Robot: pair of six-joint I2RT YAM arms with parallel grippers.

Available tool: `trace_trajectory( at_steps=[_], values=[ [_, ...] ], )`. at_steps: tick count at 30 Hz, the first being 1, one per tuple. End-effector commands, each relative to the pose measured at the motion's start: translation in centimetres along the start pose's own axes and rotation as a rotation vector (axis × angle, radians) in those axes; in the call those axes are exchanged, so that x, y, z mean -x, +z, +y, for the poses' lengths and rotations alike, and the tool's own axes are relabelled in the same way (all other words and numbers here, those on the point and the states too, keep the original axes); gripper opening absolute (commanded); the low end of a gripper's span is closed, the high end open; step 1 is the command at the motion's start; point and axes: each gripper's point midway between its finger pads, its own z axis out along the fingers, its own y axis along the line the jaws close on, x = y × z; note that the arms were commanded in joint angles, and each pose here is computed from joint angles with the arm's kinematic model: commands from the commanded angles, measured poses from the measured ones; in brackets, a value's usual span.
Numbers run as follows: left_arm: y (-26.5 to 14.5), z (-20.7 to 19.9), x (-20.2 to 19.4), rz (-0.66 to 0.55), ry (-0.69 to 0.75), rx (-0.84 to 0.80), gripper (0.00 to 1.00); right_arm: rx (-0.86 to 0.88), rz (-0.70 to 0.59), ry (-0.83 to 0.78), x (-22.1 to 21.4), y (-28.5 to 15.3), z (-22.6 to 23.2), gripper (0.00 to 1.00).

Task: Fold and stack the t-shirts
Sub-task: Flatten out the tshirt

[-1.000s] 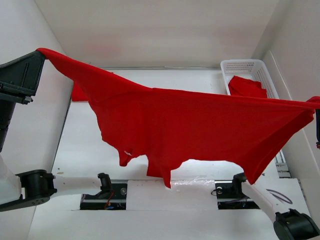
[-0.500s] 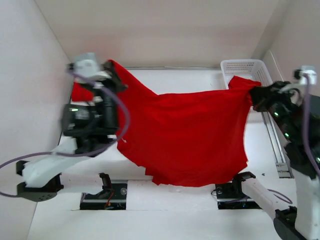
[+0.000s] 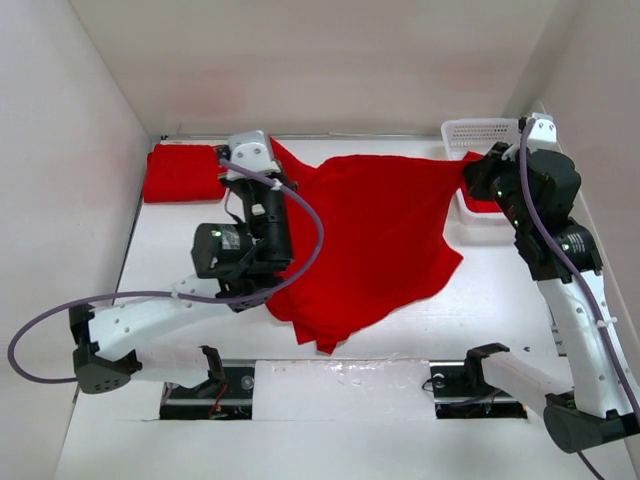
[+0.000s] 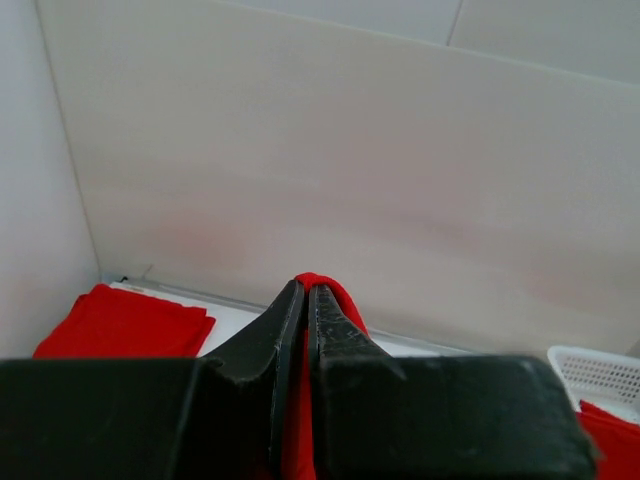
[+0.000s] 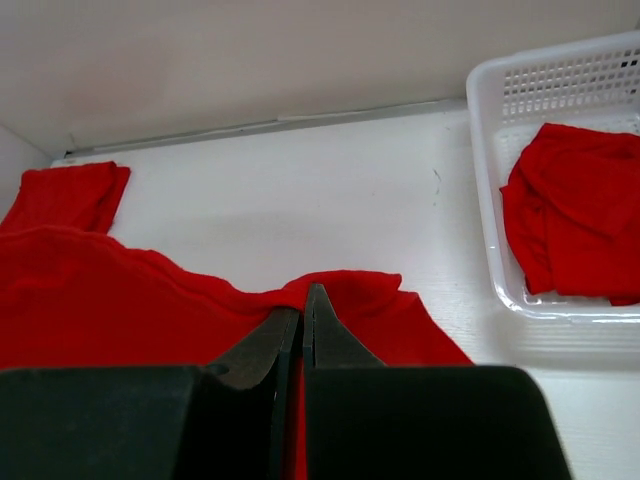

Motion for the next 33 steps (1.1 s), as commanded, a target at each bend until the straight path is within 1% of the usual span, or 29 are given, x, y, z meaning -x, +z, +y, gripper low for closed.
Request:
trace_trajectory(
  at_steps=[1, 2, 3, 4, 5, 7, 9, 10, 13, 14, 15, 17, 19, 20, 21, 22, 23, 24, 25, 26, 27, 29, 31, 32, 33],
  values=[
    [0.5, -1.6, 0.6, -0.052, -0.024, -0.014, 0.0, 0.022, -0.095, 0.014, 2.3, 0.9, 0.7, 0.0],
    [0.6, -1.6, 0.9, -0.052, -0.04, -0.014, 0.0, 0.019, -0.086, 0.013, 2.0, 1.2, 0.7, 0.0],
    [0.6, -2.8, 0.5, -0.05, 0.004, -0.05, 0.0, 0.022, -0.095, 0.014, 2.2, 1.2, 0.7, 0.0],
    [0.6, -3.5, -0.3, -0.038, 0.017, -0.061, 0.0, 0.022, -0.095, 0.014, 2.2, 1.2, 0.7, 0.0],
    [0.7, -3.8, 0.0, -0.041, 0.013, -0.073, 0.0, 0.019, -0.085, 0.013, 1.8, 1.4, 0.6, 0.0],
    [0.7, -4.6, -0.9, -0.034, 0.035, -0.079, 0.0, 0.022, -0.095, 0.014, 2.1, 1.0, 0.7, 0.0],
    [0.7, -4.7, -0.7, -0.032, 0.014, -0.08, 0.0, 0.023, -0.098, 0.014, 2.1, 0.6, 0.6, 0.0],
    [0.8, -5.5, -0.3, -0.033, 0.036, -0.121, 0.0, 0.023, -0.098, 0.014, 2.1, 0.6, 0.7, 0.0],
    [0.8, -7.8, -1.2, 0.004, 0.059, -0.19, 0.0, 0.041, -0.107, 0.023, 2.2, -0.1, 0.9, 0.0],
    [0.8, -8.5, -2.0, 0.014, 0.087, -0.198, 0.0, 0.045, -0.118, 0.024, 2.5, -0.5, 1.0, 0.0],
    [0.7, -9.2, -2.6, 0.018, 0.107, -0.211, 0.0, 0.039, -0.1, 0.023, 1.9, -0.4, 0.8, 0.0],
    [0.8, -10.0, -2.9, 0.031, 0.13, -0.22, 0.0, 0.042, -0.111, 0.024, 2.2, -1.1, 0.8, 0.0],
    [0.7, -11.9, -3.9, 0.057, 0.136, -0.271, 0.0, 0.04, -0.102, 0.032, 1.8, -1.3, 0.7, 0.0],
    [1.8, -12.6, -4.0, 0.077, 0.187, -0.336, 0.0, 0.043, -0.111, 0.033, 2.0, -1.6, 0.8, 0.0],
    [2.6, -14.3, -5.4, 0.133, 0.171, -0.416, 0.0, 0.039, -0.101, 0.032, 1.7, -1.6, 0.7, 0.0],
    [7.4, -12.2, -6.7, 0.224, -0.027, -0.361, 0.0, 0.046, -0.091, 0.03, 1.3, -1.9, 0.8, 0.0],
    [9.6, -11.5, -7.5, 0.289, -0.078, -0.415, 0.0, 0.049, -0.102, 0.031, 1.5, -2.3, 0.8, 0.0],
    [9.7, -12.6, -8.5, 0.373, -0.135, -0.595, 0.0, 0.045, -0.089, 0.03, 1.2, -2.3, 0.7, 0.0],
    [13.1, -9.5, -9.7, 0.385, -0.169, -0.538, 0.0, 0.036, -0.103, 0.032, 1.5, -2.7, 0.6, 0.0],
    [13.5, -9.2, -10.6, 0.396, -0.189, -0.544, 0.0, 0.022, -0.095, 0.031, 1.3, -2.7, 0.3, 0.0],
    [14.3, -8.2, -11.8, 0.395, -0.181, -0.504, 0.0, 0.024, -0.104, 0.032, 1.6, -3.2, 0.3, 0.0],
    [15.1, -7.9, -14.1, 0.427, -0.132, -0.467, 0.0, 0.005, -0.12, 0.034, 2.1, -3.4, 0.1, 0.0],
    [16.0, -7.2, -14.8, 0.452, -0.099, -0.428, 0.0, -0.013, -0.116, 0.034, 2.0, -3.4, -0.3, 0.0],
    [16.6, -6.9, -16.1, 0.479, -0.085, -0.411, 0.0, -0.02, -0.129, 0.036, 2.5, -3.6, -0.4, 0.0],
    [17.0, -6.4, -16.3, 0.485, -0.078, -0.39, 0.0, -0.018, -0.138, 0.037, 2.7, -3.5, -0.3, 0.0]
  ],
)
